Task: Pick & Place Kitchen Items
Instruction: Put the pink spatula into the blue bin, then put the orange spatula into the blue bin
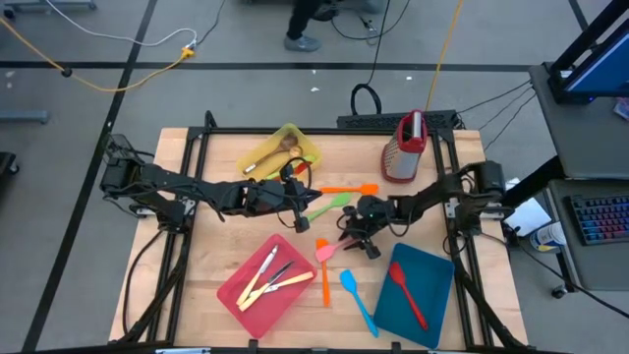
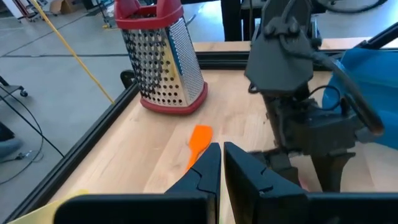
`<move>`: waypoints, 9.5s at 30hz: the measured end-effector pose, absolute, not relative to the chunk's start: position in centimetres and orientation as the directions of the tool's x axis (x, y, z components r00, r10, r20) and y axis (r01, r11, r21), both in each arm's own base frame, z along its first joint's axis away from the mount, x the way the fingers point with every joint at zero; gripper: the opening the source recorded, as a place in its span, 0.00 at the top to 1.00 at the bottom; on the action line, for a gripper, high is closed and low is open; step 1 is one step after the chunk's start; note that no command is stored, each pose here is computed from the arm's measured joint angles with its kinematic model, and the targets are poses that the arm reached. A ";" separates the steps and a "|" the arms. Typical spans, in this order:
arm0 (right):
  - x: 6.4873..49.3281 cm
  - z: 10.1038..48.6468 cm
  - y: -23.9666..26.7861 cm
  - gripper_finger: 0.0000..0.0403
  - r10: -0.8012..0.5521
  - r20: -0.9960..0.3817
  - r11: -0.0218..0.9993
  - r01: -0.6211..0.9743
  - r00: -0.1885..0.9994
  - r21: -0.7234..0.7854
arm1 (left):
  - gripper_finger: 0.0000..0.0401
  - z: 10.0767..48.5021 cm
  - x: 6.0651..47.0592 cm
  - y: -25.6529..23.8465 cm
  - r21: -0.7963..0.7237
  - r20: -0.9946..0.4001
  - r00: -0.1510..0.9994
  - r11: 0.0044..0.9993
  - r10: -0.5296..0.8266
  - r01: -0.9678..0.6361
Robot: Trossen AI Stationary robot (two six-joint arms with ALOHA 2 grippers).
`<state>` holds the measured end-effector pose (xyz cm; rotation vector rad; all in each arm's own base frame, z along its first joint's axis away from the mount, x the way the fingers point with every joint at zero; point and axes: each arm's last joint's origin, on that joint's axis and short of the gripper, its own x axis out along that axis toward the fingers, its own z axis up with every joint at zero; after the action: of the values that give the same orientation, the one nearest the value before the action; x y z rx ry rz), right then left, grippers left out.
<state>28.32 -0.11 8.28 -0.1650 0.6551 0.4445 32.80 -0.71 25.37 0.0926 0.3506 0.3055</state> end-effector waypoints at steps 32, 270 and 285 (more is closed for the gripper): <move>25.9 17.2 4.0 0.92 0.426 -0.464 0.885 -0.463 0.777 0.037 | 0.94 25.3 32.8 -0.8 0.132 -0.328 0.893 0.951 0.308 -0.280; 27.0 14.4 -6.7 0.97 -0.243 -0.660 0.970 0.183 0.711 -0.160 | 0.94 24.4 32.4 -1.2 0.053 -0.419 0.857 0.950 0.301 -0.307; 25.1 12.6 -7.6 0.69 -0.215 -0.672 0.975 0.195 0.708 -0.106 | 0.94 24.2 32.3 -1.2 0.045 -0.435 0.849 0.949 0.300 -0.312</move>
<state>25.06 -7.65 12.56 -0.0280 0.7498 -0.2281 32.29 -1.19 24.23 -0.0272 0.4540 0.3223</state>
